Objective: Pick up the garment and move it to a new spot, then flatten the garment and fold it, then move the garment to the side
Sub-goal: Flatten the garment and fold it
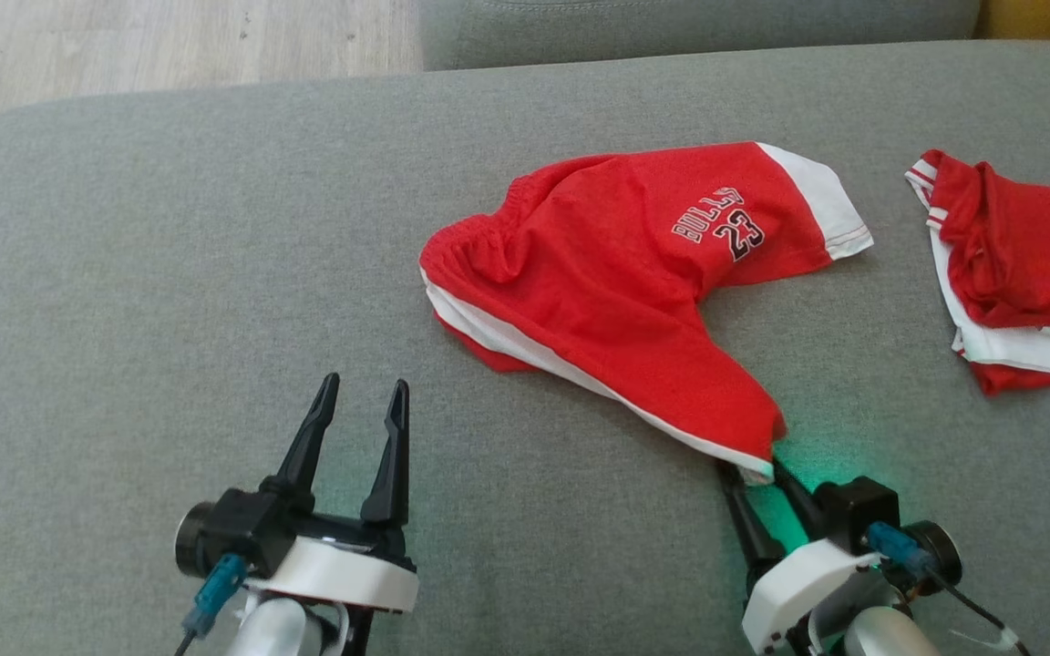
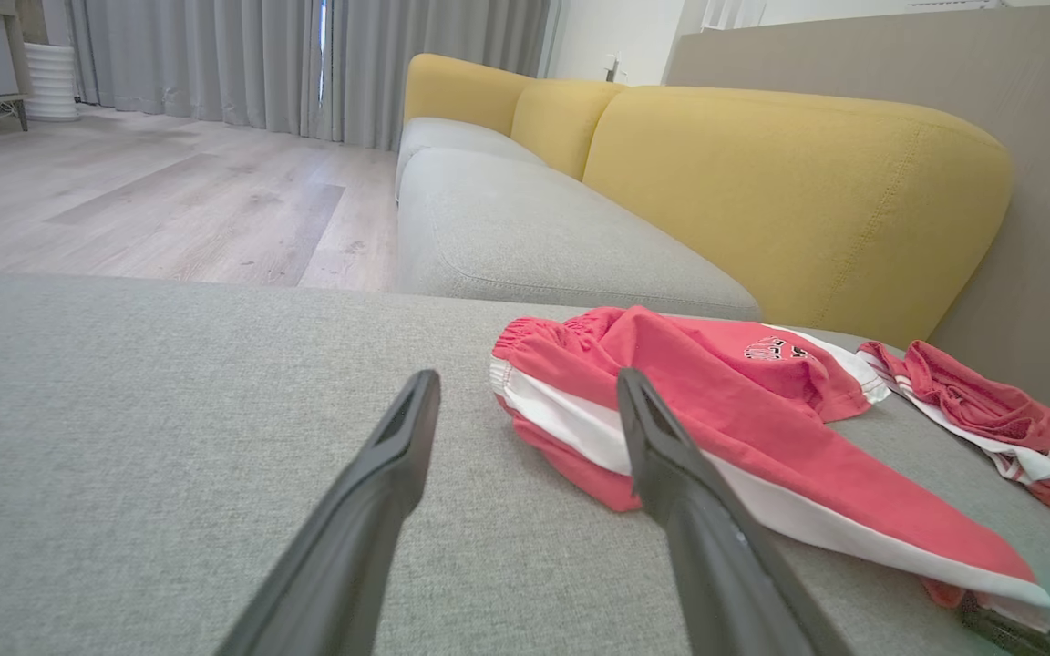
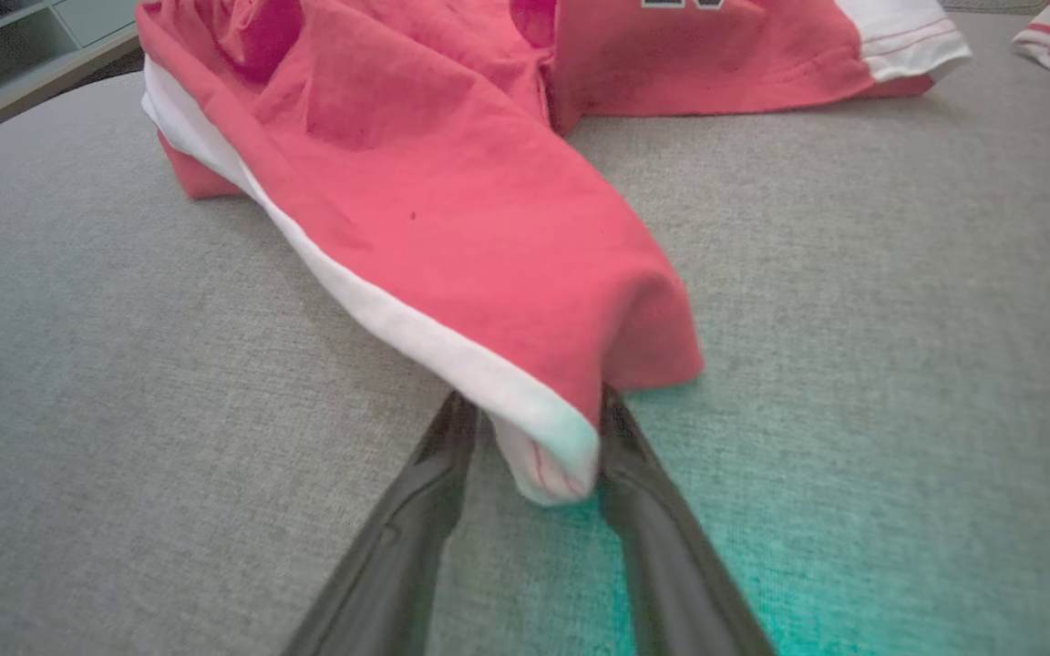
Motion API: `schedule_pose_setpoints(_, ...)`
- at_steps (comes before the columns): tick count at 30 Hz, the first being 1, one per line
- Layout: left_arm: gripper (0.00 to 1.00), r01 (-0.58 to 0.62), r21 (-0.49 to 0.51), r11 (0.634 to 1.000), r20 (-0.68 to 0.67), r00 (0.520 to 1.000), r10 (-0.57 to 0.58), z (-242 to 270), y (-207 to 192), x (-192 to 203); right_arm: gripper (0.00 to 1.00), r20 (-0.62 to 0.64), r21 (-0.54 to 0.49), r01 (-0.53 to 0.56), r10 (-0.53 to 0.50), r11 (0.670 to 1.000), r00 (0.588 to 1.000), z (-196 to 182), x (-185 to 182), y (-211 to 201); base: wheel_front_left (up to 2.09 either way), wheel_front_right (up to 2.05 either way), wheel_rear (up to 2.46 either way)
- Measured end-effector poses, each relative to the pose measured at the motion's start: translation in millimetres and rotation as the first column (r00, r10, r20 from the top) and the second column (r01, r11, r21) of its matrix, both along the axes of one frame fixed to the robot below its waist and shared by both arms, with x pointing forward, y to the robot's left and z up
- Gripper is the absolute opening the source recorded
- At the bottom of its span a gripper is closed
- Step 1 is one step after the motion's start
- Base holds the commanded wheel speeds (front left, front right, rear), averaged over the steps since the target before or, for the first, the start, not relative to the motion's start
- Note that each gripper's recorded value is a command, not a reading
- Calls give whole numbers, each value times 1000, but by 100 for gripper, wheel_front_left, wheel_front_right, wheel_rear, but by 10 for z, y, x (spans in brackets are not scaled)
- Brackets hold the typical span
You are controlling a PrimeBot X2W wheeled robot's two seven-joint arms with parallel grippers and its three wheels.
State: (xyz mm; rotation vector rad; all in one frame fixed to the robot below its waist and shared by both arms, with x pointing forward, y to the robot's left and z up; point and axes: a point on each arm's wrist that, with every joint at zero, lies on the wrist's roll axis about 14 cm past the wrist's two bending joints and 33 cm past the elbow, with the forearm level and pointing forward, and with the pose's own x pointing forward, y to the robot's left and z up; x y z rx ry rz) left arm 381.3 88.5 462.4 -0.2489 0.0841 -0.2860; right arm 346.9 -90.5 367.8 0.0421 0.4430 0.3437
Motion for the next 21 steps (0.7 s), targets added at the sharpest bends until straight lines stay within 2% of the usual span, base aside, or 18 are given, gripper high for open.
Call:
schedule_pose_setpoints(2, 100, 0, 0, 1000, 1, 1000, 0, 4, 0, -1, 32, -3, -8, -2, 2, 1000, 1000, -10, -9, -6, 0, 0, 0)
schedule_pose_setpoints(4, 100, 0, 0, 1000, 2, 1000, 0, 9, -3, -1, 0, -7, -14, -2, 2, 1000, 1000, -19, -16, -16, 0, 0, 0)
schedule_pose_setpoints(10, 100, 8, -4, 1000, 12, 1000, -8, 43, -33, 3, 0, 5, -57, 39, -39, 998, 999, -8, 6, -205, 0, 0, 0)
schedule_pose_setpoints(14, 100, 18, -7, 1000, 21, 1000, -18, 72, -68, 12, 0, 48, -115, 108, -103, 988, 994, 74, 80, -493, 0, 0, 0)
schedule_pose_setpoints(17, 100, 24, -10, 1000, 30, 999, -23, 102, -89, 30, 0, 107, -162, 191, -175, 968, 979, 219, 193, -815, 0, 0, 0)
schedule_pose_setpoints(21, 100, 27, -14, 1000, 37, 999, -26, 118, -103, 68, 0, 198, -246, 303, -258, 921, 946, 475, 328, -1325, 0, 0, 0)
